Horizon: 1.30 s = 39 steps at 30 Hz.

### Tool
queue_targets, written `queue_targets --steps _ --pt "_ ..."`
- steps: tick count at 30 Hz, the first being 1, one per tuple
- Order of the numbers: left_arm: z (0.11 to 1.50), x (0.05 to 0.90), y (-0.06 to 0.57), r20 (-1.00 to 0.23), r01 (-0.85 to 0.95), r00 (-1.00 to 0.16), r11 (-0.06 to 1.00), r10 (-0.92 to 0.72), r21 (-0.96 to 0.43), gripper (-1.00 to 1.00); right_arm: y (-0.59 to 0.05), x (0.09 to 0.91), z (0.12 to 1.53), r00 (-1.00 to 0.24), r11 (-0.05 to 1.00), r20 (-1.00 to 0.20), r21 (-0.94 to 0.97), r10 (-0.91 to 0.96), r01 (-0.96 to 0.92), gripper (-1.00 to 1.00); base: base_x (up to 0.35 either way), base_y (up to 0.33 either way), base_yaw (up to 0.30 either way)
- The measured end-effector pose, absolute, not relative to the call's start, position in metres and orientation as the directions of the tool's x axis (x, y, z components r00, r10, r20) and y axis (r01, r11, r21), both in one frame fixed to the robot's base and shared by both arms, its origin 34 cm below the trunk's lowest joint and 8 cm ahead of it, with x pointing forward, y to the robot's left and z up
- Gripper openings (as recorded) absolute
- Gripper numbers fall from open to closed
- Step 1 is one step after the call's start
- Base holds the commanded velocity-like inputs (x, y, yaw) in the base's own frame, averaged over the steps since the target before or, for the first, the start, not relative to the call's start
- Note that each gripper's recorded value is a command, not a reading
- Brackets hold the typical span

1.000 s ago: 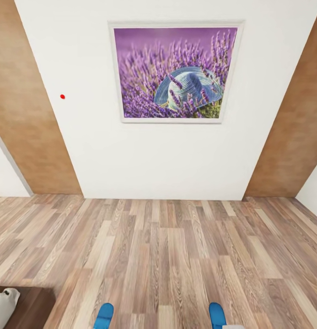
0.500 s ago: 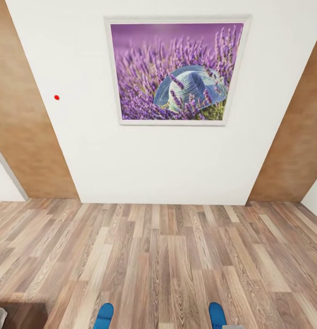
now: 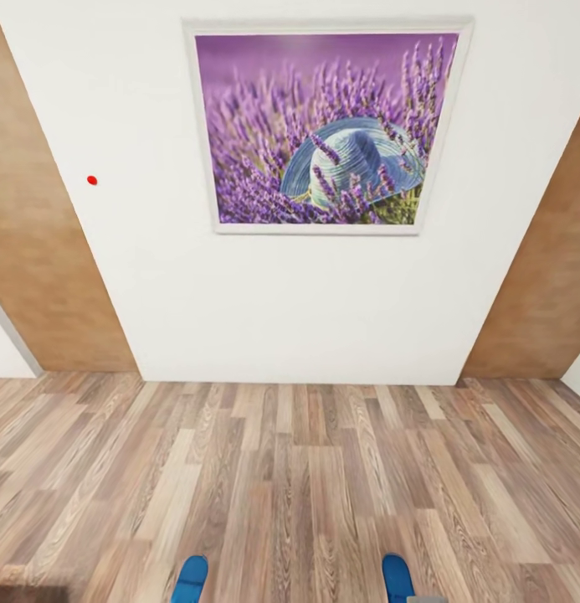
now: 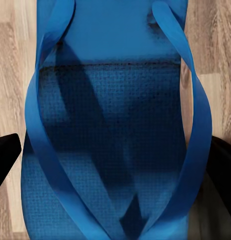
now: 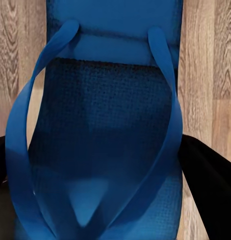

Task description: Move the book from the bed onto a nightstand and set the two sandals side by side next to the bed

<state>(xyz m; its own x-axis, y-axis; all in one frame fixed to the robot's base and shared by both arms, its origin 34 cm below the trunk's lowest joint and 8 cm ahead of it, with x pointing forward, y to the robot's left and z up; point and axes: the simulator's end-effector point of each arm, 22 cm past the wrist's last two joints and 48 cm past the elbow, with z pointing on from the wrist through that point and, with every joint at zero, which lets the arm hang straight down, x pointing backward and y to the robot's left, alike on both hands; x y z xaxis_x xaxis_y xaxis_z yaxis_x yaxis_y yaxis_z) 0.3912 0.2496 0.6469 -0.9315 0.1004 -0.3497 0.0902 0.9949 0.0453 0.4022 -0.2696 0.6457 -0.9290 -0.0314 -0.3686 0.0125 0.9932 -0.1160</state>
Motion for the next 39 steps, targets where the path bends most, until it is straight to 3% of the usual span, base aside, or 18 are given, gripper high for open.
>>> queue_targets --steps 39 --pt "0.6466 0.3910 0.2558 -0.374 0.085 -0.922 0.995 0.099 0.055 -1.00 -0.2704 0.3956 0.6437 -0.933 0.993 -0.360 -0.117 -0.031 0.012 -1.00 0.239 0.000 0.000"
